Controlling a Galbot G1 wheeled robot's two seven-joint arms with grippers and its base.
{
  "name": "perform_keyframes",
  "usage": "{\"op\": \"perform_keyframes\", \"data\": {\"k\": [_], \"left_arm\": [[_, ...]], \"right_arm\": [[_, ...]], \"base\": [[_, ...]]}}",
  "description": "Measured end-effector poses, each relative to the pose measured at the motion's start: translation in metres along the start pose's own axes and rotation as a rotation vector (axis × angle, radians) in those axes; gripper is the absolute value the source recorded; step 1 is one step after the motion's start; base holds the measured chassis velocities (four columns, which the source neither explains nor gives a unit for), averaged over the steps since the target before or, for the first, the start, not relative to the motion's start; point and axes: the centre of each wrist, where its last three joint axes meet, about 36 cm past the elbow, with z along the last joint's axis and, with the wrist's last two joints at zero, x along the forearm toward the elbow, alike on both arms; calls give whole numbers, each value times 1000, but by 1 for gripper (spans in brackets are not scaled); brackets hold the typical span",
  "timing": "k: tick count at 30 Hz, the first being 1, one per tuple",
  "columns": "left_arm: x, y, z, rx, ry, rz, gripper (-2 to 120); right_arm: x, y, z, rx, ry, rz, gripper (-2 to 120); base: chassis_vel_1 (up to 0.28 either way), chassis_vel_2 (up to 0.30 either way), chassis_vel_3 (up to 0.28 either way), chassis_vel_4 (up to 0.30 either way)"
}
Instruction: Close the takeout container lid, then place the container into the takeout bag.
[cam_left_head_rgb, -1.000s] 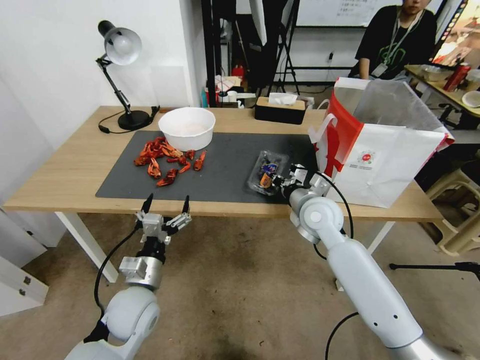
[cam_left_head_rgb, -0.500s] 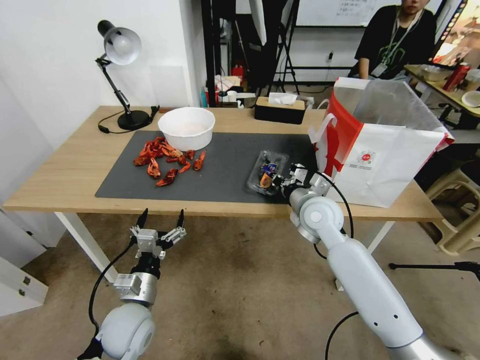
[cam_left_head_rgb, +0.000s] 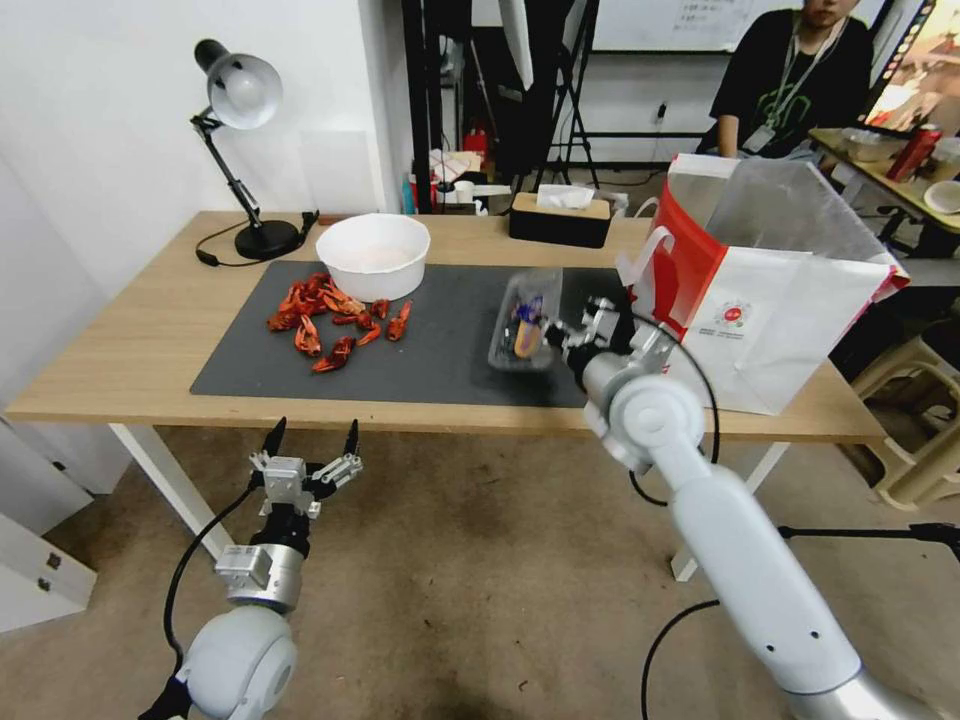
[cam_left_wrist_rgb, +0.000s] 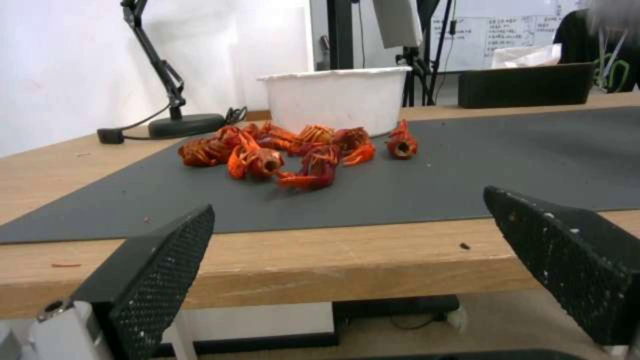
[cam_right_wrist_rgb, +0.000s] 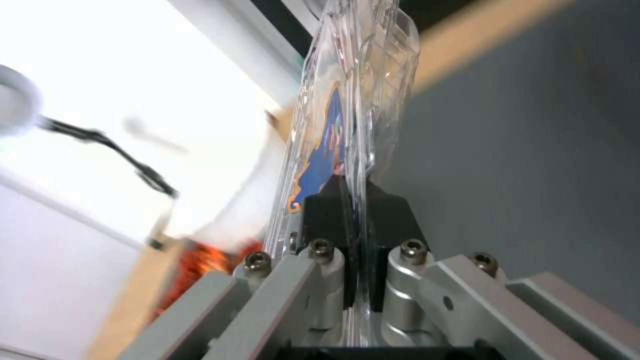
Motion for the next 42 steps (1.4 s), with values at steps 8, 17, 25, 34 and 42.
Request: {"op": "perform_keyframes", "data": {"k": [8,17,25,34,42], "left_arm": [[0,2,-3,0,-3,-3,100],[-1,-2,-7,7,-12,-2,100],[-3,-7,-7,14,-16,7,100],[-4,-11,-10,16,-13,17,100],[-4,-11,-10,17,-13,18,100]], "right_arm": [[40,35,-88,45,-187,-90,0],[77,22,-192,229,-484,53,0],[83,-21,-204,451,-543,289,0],[71,-42,-170,476,-460,366,22],[78,-41,-174,478,-466,377,49]], "base": [[0,0,0,0],[0,0,0,0],[0,0,0,0],[0,0,0,0],[0,0,0,0]]}}
